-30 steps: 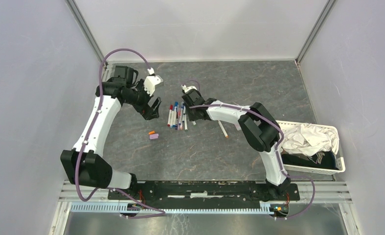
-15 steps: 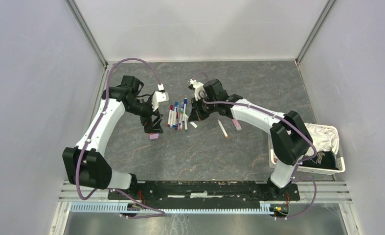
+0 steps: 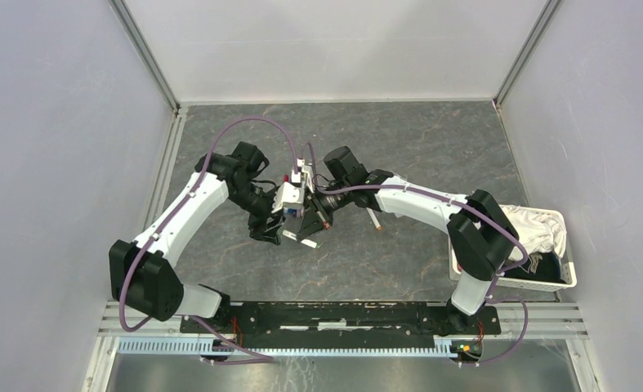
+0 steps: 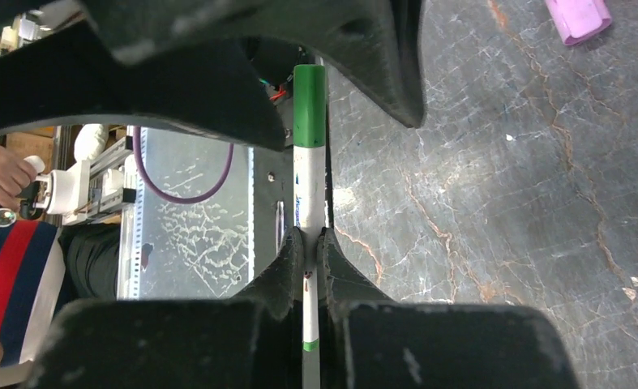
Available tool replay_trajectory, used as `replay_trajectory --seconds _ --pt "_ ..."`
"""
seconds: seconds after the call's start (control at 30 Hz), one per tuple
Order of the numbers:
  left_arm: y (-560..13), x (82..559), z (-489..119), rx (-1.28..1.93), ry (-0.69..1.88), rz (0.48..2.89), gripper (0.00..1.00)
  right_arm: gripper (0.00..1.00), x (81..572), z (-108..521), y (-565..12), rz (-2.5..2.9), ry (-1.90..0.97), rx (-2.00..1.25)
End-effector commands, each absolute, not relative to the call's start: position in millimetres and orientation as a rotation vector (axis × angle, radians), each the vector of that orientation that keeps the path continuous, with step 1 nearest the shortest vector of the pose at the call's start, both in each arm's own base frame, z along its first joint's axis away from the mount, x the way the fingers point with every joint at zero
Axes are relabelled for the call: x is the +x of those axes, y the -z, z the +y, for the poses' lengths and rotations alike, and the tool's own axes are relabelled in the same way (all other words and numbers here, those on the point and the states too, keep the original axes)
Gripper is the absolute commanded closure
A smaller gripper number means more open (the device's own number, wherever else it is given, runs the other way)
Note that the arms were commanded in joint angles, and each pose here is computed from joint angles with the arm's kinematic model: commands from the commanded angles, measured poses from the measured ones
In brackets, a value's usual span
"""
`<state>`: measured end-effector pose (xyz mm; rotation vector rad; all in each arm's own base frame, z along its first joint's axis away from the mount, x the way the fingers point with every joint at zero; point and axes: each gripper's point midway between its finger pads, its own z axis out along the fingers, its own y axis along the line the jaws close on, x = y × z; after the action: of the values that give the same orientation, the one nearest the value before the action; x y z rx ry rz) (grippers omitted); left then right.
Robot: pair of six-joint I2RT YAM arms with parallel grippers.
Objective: Open the pen caps
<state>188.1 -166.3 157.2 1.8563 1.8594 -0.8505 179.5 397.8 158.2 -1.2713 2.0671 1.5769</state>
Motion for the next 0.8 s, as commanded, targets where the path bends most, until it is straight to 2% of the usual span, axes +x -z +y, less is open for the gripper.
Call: replay_trajectory --seconds 0.0,0.13,0.27,0.3,0.4,0.47,0.57,0.63,0.67,0.73,0.77 --pt "-157.5 181.1 -158.9 1.937 0.797 1.815 0.37 1.0 177.4 403.5 -172.1 1.95 -1.642 -1.333" --pt "-161.5 181.3 -158.8 1.944 0.781 1.79 0.63 1.0 179.1 406.2 -173.4 1.948 -1.65 -1.322" --pt "-171.5 180.8 -165.4 1.927 0.799 1.741 0.77 1.0 181.9 412.3 -175.7 1.957 -1.68 -1.29" --pt "-172.3 180.0 -166.7 1.928 0.806 1.731 0.79 0.97 181.5 413.7 -175.8 1.96 -1.693 -1.281" --pt "-172.5 177.7 -167.9 1.929 0.817 1.72 0.89 0.81 180.2 421.2 -176.9 1.959 -1.725 -1.257" --pt "-171.3 177.6 -167.9 1.929 0.818 1.723 0.98 0.68 179.1 426.2 -175.4 1.971 -1.747 -1.24" --pt "-169.1 178.6 -166.9 1.928 0.806 1.731 0.98 0.65 177.8 431.7 -175.2 1.97 -1.788 -1.208" --pt "-169.5 179.7 -166.7 1.922 0.792 1.729 0.98 0.7 177.7 433.3 -174.5 1.968 -1.799 -1.197" --pt "-169.4 179.9 -166.3 1.922 0.785 1.727 0.98 0.78 177.9 433.3 -173.7 1.972 -1.797 -1.195" --pt "-167.8 181.1 -163.9 1.93 0.762 1.731 0.98 0.99 178.2 431.1 -171.2 1.982 -1.778 -1.202" --pt "-166.8 182.1 -161.4 1.938 0.742 1.737 0.98 1.0 178.7 429.0 -169.3 1.98 -1.758 -1.215"
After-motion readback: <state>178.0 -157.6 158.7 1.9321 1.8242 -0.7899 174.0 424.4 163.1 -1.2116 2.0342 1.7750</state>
